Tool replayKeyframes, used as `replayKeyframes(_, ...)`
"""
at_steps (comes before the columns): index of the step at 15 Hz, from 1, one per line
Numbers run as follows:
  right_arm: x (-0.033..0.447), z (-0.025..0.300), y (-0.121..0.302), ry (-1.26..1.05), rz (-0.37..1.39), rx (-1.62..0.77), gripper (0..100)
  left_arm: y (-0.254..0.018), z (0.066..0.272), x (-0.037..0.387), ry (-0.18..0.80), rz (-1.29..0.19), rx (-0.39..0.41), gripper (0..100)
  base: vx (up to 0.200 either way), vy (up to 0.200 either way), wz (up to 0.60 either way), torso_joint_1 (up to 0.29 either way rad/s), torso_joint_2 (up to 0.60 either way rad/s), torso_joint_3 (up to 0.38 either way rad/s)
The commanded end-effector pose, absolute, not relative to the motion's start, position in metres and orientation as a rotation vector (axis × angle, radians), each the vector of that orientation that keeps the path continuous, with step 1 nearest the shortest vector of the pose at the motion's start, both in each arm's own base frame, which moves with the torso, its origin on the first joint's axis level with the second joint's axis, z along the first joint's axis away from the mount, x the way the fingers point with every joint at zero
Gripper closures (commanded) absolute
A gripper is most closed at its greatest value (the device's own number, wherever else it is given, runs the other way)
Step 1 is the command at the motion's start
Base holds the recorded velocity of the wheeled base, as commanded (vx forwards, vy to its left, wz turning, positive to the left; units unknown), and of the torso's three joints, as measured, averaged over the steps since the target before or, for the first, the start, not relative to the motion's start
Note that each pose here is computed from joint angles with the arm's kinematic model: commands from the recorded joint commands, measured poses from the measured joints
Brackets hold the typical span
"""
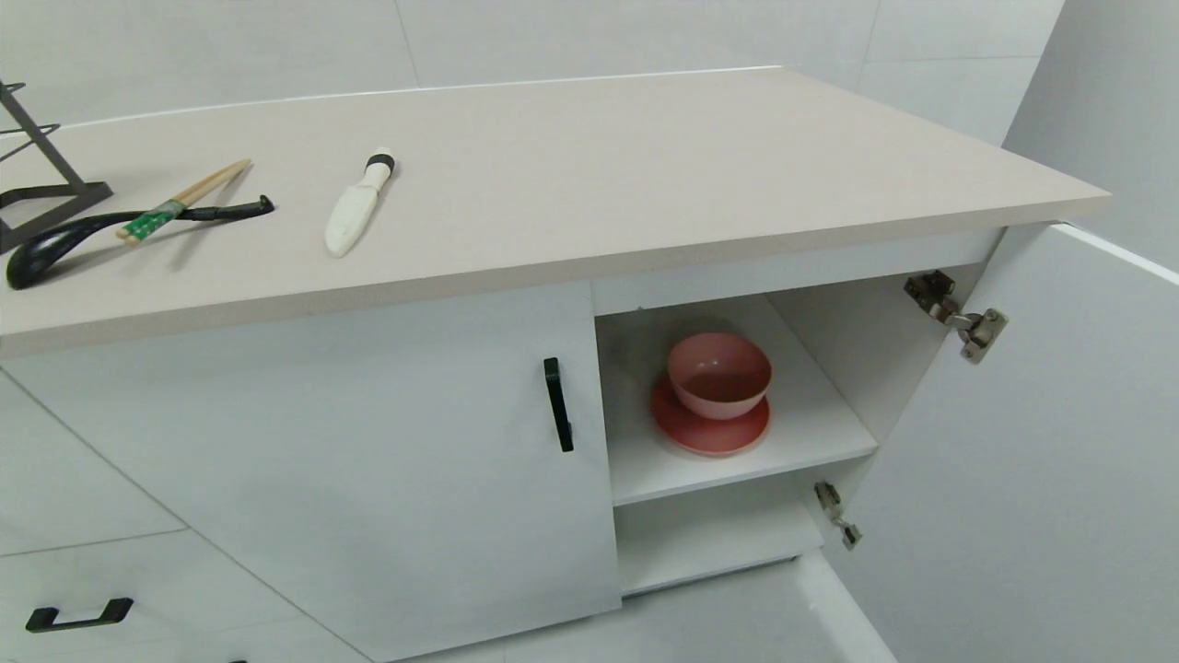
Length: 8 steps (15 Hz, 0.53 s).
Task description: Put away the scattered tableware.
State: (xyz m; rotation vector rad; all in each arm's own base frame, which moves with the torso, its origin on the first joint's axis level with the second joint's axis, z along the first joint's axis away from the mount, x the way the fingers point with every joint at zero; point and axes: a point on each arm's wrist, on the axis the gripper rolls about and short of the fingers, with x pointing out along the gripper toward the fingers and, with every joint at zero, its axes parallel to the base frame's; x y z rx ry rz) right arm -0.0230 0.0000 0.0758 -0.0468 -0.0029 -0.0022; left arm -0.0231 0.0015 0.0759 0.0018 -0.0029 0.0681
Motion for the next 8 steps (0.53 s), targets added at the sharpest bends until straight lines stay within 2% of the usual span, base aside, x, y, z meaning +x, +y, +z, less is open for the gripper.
replayKeyframes(1,-0.0228,0.0758,0.0,0.002,-0.001,-0.048,0,0.0015,0.0759,-0.023,-0.001,0.069,0.001,0,0.0,0.0,0.0,0.0,0.0,0.0)
replayKeyframes(7,-0.0229,0.0757,0.0,0.0,-0.002,-0.04,0,0.0015,0.0761,-0.023,-0.003,0.069,0.001,0,0.0,0.0,0.0,0.0,0.0,0.0)
replayKeyframes(8,-0.0229,0.0757,0.0,0.0,-0.002,-0.04,0,0.0015,0.0759,-0.023,-0.001,0.069,0.001,0,0.0,-0.2,0.0,0.002,0.0,0.002)
